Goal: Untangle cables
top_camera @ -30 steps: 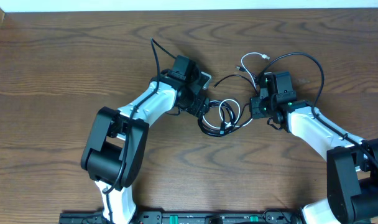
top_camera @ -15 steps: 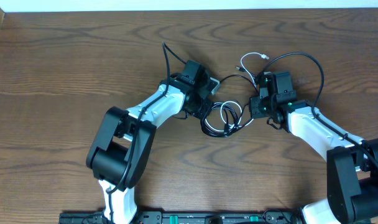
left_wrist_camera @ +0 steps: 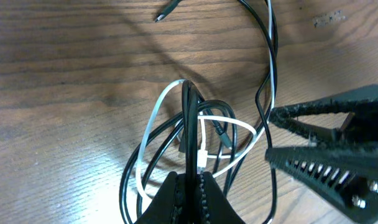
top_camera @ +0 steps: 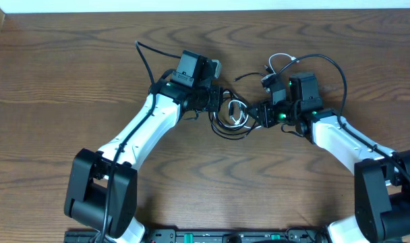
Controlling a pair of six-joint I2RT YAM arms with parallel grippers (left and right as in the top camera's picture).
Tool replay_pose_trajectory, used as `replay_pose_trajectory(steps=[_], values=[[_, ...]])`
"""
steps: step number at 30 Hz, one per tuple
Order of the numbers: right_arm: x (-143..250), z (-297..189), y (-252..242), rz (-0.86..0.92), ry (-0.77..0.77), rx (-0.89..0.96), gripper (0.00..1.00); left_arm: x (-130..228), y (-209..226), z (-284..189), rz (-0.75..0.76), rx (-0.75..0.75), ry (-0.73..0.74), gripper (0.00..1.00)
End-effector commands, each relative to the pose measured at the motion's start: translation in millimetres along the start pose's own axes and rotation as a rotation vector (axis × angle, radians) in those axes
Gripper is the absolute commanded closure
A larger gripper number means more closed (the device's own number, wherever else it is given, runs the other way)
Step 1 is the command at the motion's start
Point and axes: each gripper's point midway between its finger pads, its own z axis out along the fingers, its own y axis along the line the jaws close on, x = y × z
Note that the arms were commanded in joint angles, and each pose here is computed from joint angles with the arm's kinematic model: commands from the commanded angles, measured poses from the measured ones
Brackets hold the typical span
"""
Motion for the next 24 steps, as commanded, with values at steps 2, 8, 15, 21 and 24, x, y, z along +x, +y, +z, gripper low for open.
replay_pose_trajectory(steps=[2,8,15,21,24], values=[[1.6,1.6,9.0,-0.041,0.006,-0.050,0.55,-1.5,-32.0,-5.2,-0.008,0.174,0.010,0.93],[-0.4,0.3,-21.9,-0.050,-0.003,0.129,0.59,-9.7,-99.1,-31.4,0.102,0.570,0.001,0.93],[12.2,-11.5,-66.0,0.037,0.030,0.394,0.99,-8.8,-99.5,-33.5,0.099,0.586,0.008,0.93],[43.3,-39.0,-106.8,0.171,0.108,0.684,0.99,-29.7,-56.7,-37.1,0.025,0.490,-0.056,0.93],[51.2,-48.8,-116.1,0.210,0.121,0.762,0.99,-38.6,-10.6,-34.7,-0.060,0.331,-0.091,0.93]])
